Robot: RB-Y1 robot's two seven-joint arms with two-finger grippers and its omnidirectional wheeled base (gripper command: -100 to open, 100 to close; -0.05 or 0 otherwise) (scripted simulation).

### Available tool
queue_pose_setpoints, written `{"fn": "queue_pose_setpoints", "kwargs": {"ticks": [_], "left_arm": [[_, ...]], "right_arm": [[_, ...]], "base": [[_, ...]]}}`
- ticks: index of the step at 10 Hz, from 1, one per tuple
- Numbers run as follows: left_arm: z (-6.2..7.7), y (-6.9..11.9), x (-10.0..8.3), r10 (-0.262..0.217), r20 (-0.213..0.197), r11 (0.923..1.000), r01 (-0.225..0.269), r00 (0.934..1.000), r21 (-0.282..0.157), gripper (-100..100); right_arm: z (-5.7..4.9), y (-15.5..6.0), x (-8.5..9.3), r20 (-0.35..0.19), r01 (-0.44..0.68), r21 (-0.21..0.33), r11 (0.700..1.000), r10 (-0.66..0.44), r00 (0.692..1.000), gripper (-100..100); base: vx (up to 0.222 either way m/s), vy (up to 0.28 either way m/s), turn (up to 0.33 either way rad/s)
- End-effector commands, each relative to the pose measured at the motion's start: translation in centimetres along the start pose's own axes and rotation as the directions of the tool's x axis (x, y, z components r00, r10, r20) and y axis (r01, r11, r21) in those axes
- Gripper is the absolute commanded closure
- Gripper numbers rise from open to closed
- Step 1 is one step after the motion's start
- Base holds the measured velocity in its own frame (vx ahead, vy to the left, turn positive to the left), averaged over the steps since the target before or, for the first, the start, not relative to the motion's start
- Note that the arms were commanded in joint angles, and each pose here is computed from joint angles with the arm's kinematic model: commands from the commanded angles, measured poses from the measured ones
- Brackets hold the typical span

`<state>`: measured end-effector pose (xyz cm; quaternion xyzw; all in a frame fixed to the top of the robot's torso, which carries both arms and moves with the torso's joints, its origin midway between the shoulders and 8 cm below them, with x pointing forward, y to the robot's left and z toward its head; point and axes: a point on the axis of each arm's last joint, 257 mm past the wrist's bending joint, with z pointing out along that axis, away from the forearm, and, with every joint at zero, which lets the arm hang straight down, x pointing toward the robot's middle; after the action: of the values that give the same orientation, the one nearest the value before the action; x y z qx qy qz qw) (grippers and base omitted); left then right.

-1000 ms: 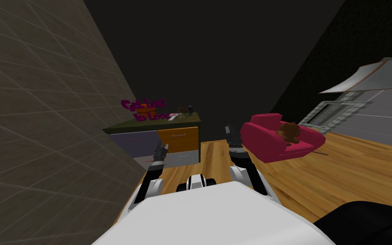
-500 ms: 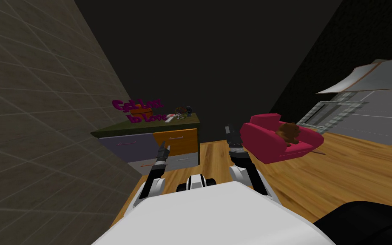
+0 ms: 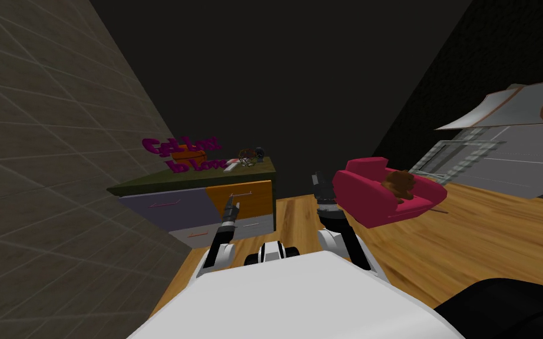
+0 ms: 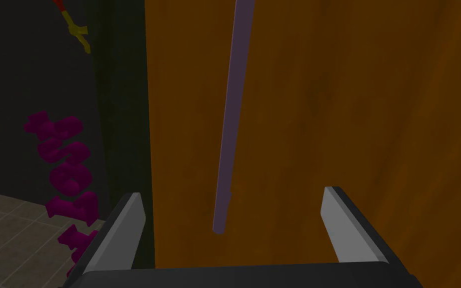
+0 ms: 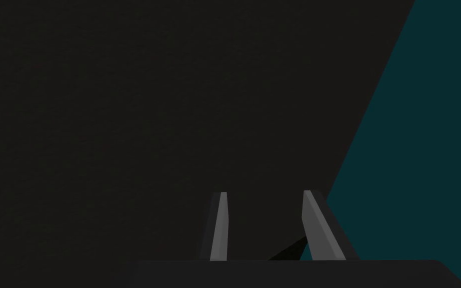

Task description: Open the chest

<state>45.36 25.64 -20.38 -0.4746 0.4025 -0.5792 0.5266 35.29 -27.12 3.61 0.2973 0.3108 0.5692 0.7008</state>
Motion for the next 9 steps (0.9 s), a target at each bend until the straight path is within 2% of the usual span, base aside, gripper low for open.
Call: {"fn": "queue_pose_setpoints", "kwargs": {"ticks": [1, 2, 3, 6, 9], "left_arm": [[0.1, 1.0, 1.0, -0.051, 0.025, 0.9986, 0.051, 0.9984, -0.01, -100], [0.1, 1.1, 1.3, -0.063, 0.031, 0.9979, 0.063, 0.9975, -0.01, -100], [0.0, 1.0, 1.1, -0.054, 0.026, 0.9985, 0.055, 0.9982, -0.009, -100], [2.5, 0.7, -0.7, -0.038, 0.081, 0.9993, 0.038, 0.996, 0.002, -100], [4.0, 0.6, -1.8, -0.033, 0.113, 0.9995, 0.032, 0.993, 0.007, -100]], "right_arm": [[0.0, 0.0, 0.0, 0.0, 0.0, 0.0, 1.0, 0.0, 1.0, 0], [0.0, 0.0, 0.0, 0.0, 0.0, 0.0, 1.0, 0.0, 1.0, 0], [0.0, 0.0, 0.0, 0.0, 0.0, 0.0, 1.0, 0.0, 1.0, 0], [0.0, 0.0, 0.0, 0.0, 0.0, 0.0, 1.0, 0.0, 1.0, 0], [0.0, 0.0, 0.0, 0.0, 0.0, 0.0, 1.0, 0.0, 1.0, 0]], "base": [[0.031, -0.009, -0.008], [0.014, -0.003, -0.005], [0.0, 0.0, 0.0], [-0.053, 0.028, -0.167], [-0.066, 0.025, -0.124]]}}
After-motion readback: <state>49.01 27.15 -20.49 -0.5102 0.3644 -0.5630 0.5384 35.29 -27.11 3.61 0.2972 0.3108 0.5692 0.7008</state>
